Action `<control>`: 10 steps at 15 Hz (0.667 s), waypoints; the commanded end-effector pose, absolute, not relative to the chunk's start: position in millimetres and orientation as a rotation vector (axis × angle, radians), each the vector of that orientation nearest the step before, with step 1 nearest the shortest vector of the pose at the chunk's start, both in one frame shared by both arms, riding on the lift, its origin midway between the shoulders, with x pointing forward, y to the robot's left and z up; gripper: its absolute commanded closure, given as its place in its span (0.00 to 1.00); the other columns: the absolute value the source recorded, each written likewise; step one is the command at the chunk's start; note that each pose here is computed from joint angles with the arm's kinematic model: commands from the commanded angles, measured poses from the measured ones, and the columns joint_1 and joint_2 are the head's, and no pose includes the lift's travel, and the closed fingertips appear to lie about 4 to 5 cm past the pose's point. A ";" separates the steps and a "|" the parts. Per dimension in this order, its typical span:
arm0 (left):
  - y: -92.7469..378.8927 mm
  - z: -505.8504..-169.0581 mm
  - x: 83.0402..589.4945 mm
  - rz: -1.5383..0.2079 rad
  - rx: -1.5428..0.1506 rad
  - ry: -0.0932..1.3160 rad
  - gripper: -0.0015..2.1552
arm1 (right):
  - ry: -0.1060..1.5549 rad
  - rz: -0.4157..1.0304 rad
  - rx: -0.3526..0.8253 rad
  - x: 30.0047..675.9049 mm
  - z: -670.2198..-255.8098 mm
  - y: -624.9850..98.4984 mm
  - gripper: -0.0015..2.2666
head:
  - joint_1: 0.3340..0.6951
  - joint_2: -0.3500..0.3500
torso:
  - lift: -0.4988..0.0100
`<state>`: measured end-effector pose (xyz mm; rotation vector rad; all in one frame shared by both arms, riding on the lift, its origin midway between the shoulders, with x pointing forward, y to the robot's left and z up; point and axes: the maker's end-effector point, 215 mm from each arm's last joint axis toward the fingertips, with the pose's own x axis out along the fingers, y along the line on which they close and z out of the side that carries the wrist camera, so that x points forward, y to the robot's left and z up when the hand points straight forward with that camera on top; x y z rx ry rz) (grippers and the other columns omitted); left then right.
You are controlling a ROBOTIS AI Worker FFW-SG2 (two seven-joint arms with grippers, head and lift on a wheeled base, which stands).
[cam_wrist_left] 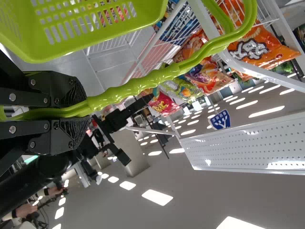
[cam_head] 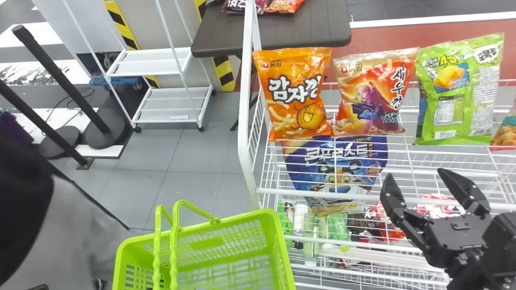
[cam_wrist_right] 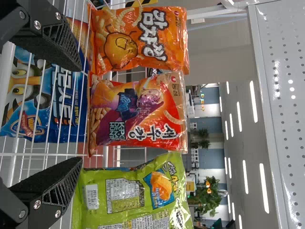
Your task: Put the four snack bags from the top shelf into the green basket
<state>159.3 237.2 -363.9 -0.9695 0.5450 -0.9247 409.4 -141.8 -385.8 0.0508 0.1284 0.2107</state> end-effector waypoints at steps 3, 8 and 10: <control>234.1 -362.3 157.8 -0.933 -0.987 0.542 1.00 | 0.127 0.216 0.052 410.0 -384.3 -140.0 0.07 | 1.00 0.78 | 0.98; 234.7 -362.9 157.5 -0.930 -0.991 0.544 1.00 | 0.139 0.239 0.050 412.1 -386.1 -130.9 0.07 | 1.00 0.80 | 0.98; 234.7 -362.4 158.6 -0.931 -0.989 0.541 1.00 | 0.147 0.253 0.051 418.1 -386.0 -123.0 0.07 | 1.00 0.81 | 0.98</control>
